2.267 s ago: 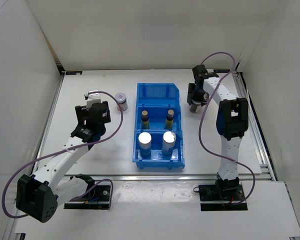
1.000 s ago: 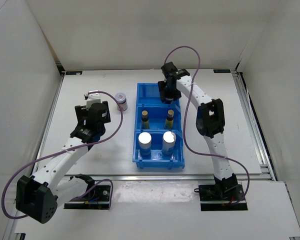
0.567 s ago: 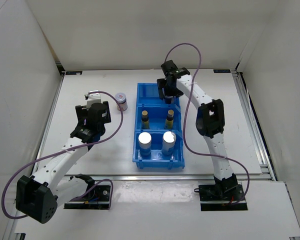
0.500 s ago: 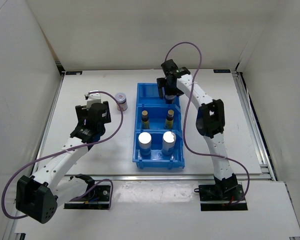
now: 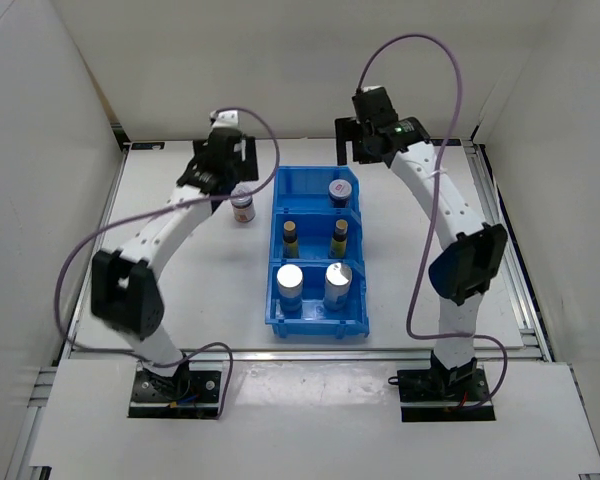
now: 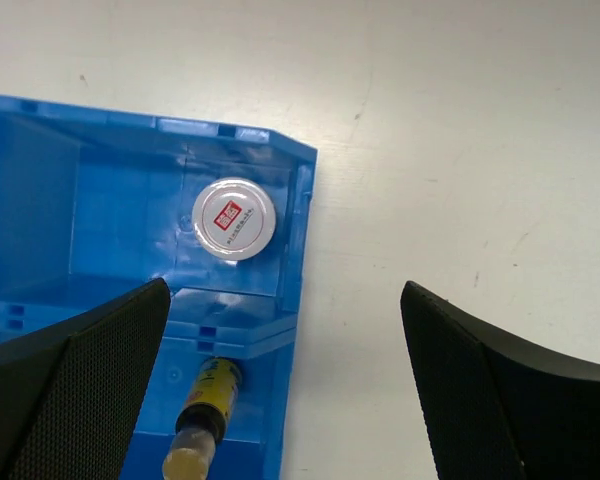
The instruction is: Organize the condiment bottles
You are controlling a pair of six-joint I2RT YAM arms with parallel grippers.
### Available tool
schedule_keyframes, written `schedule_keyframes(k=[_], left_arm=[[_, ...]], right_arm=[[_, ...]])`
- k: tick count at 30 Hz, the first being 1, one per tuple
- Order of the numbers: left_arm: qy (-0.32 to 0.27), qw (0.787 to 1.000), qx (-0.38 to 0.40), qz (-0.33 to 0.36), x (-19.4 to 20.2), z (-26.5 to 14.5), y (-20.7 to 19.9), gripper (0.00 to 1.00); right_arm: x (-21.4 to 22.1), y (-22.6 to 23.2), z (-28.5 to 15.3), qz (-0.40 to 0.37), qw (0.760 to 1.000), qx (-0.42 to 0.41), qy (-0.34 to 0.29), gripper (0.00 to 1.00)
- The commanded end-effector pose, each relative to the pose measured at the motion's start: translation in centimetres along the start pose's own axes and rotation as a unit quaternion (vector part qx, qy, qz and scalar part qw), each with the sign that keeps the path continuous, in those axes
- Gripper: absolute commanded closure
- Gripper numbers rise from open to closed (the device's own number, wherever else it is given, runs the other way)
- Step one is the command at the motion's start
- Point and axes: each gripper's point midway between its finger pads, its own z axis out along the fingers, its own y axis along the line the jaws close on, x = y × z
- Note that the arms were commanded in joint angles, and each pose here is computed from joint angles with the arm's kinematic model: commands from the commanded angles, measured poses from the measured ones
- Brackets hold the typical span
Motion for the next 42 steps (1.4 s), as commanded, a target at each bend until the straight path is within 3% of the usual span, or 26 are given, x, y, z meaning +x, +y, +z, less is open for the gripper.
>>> schedule_keyframes(k=[1,8,18,20,22,23,26,27,30,36,39,42], left_arm=[[0.057,0.996,0.067,0.020,0.6,2.8,-3.7,0.00],[0.131,0.989,0.074,-0.013,4.5,8.7,-4.0,0.00],[0.203,0.977,0.054,-0.025,10.5,10.7,-3.8,0.02],[0.207,0.977,0.049,-0.027,10.8,11.0,-3.4,0.09],[0.210,0.976,0.059,-0.028,10.9,11.0,-3.7,0.26],[0.210,0.976,0.059,-0.028,10.9,11.0,-3.7,0.40],[0.201,0.977,0.059,-0.031,9.0,10.1,-3.6,0.57],[0.195,0.979,0.055,-0.031,8.2,9.7,-3.4,0.67],[0.143,0.989,0.042,-0.024,3.2,7.6,-2.7,0.75],[0.012,0.994,0.105,-0.001,-8.0,1.0,-7.1,0.78],[-0.015,0.992,0.128,0.006,-10.2,-0.6,-9.7,0.79],[-0.008,0.991,0.136,0.016,-9.2,0.4,-12.0,0.79]], right_arm=[[-0.2,-1.4,-0.1,-0.001,1.000,0.019,-0.015,0.01],[0.9,-2.3,0.7,0.016,1.000,0.002,0.001,0.01],[2.3,-2.6,1.6,0.036,0.999,-0.021,0.017,0.01],[2.3,-2.6,1.6,0.036,0.999,-0.021,0.017,0.01],[2.2,-3.1,1.7,0.039,0.999,-0.018,0.017,0.01],[1.9,-3.1,1.2,0.040,0.999,-0.019,0.011,0.01],[1.8,-3.9,0.5,0.044,0.999,-0.010,0.008,0.01],[1.6,-4.5,0.0,0.048,0.999,-0.007,0.003,0.01],[1.4,-6.0,-1.2,0.062,0.998,0.005,-0.006,0.01],[1.7,-8.2,-2.3,0.087,0.996,0.007,-0.008,0.01],[2.5,-8.3,-2.2,0.097,0.995,-0.001,0.003,0.01],[3.0,-9.1,-2.2,0.104,0.995,0.003,0.008,0.01]])
